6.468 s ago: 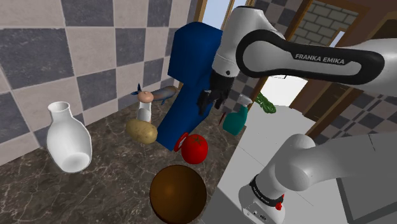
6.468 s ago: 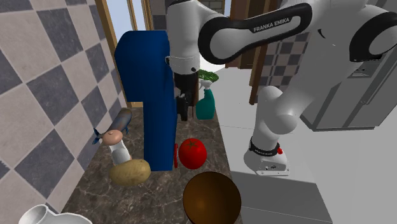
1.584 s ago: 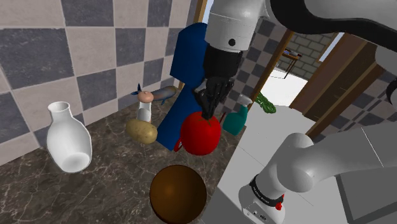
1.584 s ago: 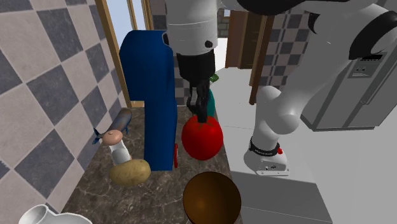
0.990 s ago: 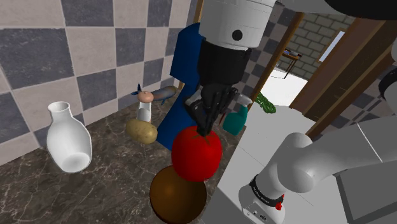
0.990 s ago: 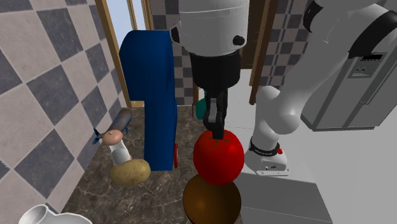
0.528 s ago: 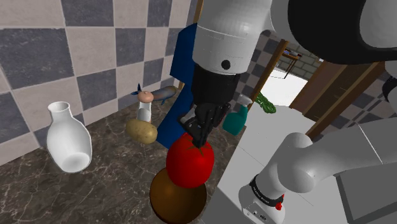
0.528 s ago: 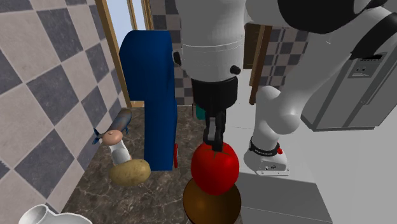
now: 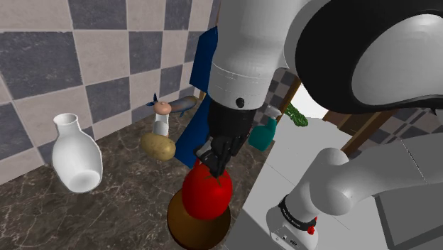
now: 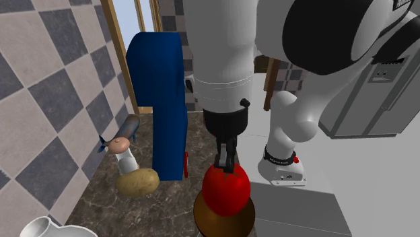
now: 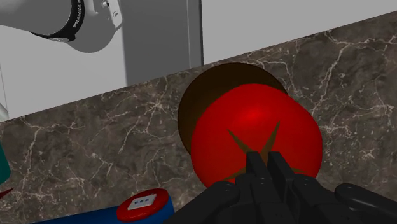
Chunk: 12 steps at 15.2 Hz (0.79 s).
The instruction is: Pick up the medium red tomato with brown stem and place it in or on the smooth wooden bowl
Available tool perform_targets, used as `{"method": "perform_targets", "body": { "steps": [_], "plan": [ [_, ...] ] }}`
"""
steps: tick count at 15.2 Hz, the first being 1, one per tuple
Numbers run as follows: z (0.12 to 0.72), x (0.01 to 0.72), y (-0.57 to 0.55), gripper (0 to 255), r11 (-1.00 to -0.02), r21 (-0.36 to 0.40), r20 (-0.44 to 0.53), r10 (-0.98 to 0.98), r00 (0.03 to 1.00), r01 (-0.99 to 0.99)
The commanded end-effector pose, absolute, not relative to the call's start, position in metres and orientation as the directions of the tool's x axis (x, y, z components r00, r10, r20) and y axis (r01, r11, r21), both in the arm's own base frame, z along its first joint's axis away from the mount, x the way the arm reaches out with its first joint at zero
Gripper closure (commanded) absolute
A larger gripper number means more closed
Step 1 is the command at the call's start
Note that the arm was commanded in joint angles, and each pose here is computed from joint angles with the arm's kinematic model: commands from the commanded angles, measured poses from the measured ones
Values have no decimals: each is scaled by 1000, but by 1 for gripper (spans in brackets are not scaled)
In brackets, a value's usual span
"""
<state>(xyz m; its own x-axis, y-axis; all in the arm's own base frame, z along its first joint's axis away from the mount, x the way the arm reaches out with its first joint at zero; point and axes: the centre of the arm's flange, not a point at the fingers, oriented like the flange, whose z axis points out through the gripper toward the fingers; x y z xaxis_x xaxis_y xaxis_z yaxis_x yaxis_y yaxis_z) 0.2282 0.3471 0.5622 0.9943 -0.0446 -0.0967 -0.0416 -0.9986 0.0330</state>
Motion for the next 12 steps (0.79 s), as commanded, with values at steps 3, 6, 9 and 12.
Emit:
{"method": "perform_targets", "body": {
  "steps": [3, 6, 9, 12],
  "plan": [
    [541, 228, 348, 255, -999, 33, -96, -45, 994, -42],
    [525, 228, 348, 255, -999, 33, -96, -45, 994, -42],
    [509, 228, 348, 255, -999, 33, -96, -45, 994, -42],
    [504, 228, 348, 255, -999, 33, -96, -45, 994, -42]
  ]
}}
